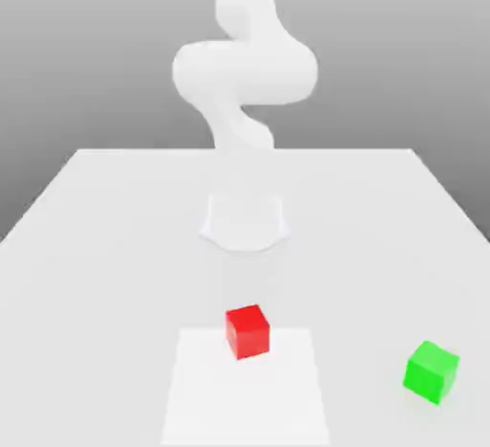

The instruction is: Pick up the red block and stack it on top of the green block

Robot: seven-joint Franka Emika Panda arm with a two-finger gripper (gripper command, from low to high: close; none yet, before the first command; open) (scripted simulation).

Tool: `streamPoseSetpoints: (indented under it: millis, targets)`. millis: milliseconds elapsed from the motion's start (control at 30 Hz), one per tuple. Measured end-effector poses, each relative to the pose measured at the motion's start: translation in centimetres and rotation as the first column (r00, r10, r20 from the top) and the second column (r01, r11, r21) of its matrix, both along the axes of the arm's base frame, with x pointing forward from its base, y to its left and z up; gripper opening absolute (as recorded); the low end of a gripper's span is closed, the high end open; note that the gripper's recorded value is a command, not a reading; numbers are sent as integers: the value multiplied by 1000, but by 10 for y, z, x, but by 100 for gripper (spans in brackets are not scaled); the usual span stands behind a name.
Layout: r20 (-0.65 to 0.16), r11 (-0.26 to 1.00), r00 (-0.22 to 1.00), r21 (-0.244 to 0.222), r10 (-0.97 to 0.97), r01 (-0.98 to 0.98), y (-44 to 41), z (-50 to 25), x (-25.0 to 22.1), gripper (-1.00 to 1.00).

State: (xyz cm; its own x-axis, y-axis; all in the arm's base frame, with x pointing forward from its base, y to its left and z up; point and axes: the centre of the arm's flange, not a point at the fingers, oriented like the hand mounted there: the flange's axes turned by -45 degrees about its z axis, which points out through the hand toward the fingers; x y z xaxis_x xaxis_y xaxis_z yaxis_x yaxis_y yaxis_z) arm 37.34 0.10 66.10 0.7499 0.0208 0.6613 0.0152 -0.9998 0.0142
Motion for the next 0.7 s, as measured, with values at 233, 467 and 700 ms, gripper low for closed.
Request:
streamPoseSetpoints:
  millis: [233,467,700]
  targets:
    - [-259,993,962,-53,87,-104,2,-174,45,0]
    - [-516,971,837,-43,179,-234,2,-351,14,0]
    - [-659,949,714,1,238,-316,3,-486,-35,0]
